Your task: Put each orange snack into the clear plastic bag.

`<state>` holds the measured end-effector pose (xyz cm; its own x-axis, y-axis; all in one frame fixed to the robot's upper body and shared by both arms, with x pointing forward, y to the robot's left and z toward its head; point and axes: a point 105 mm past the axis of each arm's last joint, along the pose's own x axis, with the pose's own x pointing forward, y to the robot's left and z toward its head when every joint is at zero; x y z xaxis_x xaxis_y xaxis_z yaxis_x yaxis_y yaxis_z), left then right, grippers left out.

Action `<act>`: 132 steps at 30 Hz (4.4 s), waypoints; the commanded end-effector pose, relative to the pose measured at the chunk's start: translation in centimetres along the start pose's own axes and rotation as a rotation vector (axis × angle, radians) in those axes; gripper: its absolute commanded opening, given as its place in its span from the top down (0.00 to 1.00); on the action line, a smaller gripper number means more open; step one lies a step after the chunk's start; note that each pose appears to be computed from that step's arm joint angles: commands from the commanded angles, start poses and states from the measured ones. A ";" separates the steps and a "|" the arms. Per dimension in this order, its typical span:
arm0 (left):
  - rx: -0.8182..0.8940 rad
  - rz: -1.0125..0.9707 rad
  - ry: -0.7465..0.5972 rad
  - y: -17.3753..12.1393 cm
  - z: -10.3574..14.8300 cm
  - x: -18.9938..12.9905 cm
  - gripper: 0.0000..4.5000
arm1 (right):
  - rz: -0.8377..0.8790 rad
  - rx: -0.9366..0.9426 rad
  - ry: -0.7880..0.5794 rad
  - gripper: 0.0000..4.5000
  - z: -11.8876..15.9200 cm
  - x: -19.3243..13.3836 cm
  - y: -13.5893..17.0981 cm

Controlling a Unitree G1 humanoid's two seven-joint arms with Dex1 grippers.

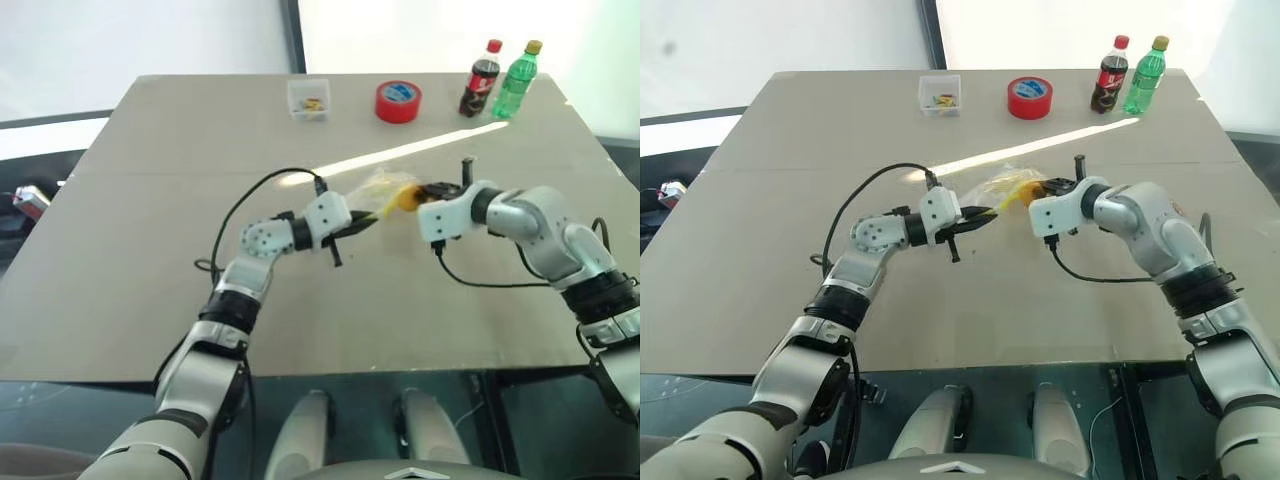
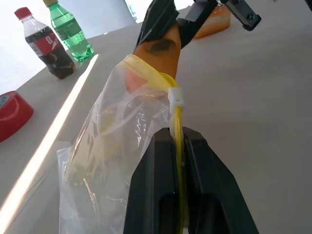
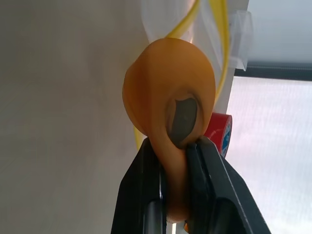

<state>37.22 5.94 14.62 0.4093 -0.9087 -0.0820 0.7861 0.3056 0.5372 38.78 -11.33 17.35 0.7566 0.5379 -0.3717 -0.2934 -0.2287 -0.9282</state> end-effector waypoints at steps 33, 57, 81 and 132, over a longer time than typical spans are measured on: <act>-0.006 -0.018 -0.132 -0.9 2.5 0.7 1.00 | -0.104 0.038 -0.126 0.97 3.1 1.4 -2.1; -0.014 0.126 -0.132 0.6 1.2 -0.2 1.00 | -0.081 0.270 -0.193 0.01 1.7 -1.5 -2.4; -0.012 0.102 -0.160 -0.6 2.0 0.4 1.00 | -0.145 0.305 -0.081 0.01 -1.5 -4.3 -2.5; 0.082 0.215 -0.072 0.7 2.1 -1.2 1.00 | -0.271 1.168 0.333 0.01 -14.8 -12.5 3.0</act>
<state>36.39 6.58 16.13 0.5275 -0.8464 0.0729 0.6593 0.4620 0.5932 37.09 -29.92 17.66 0.9068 0.2153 -0.3625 -0.3834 0.7787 -0.4966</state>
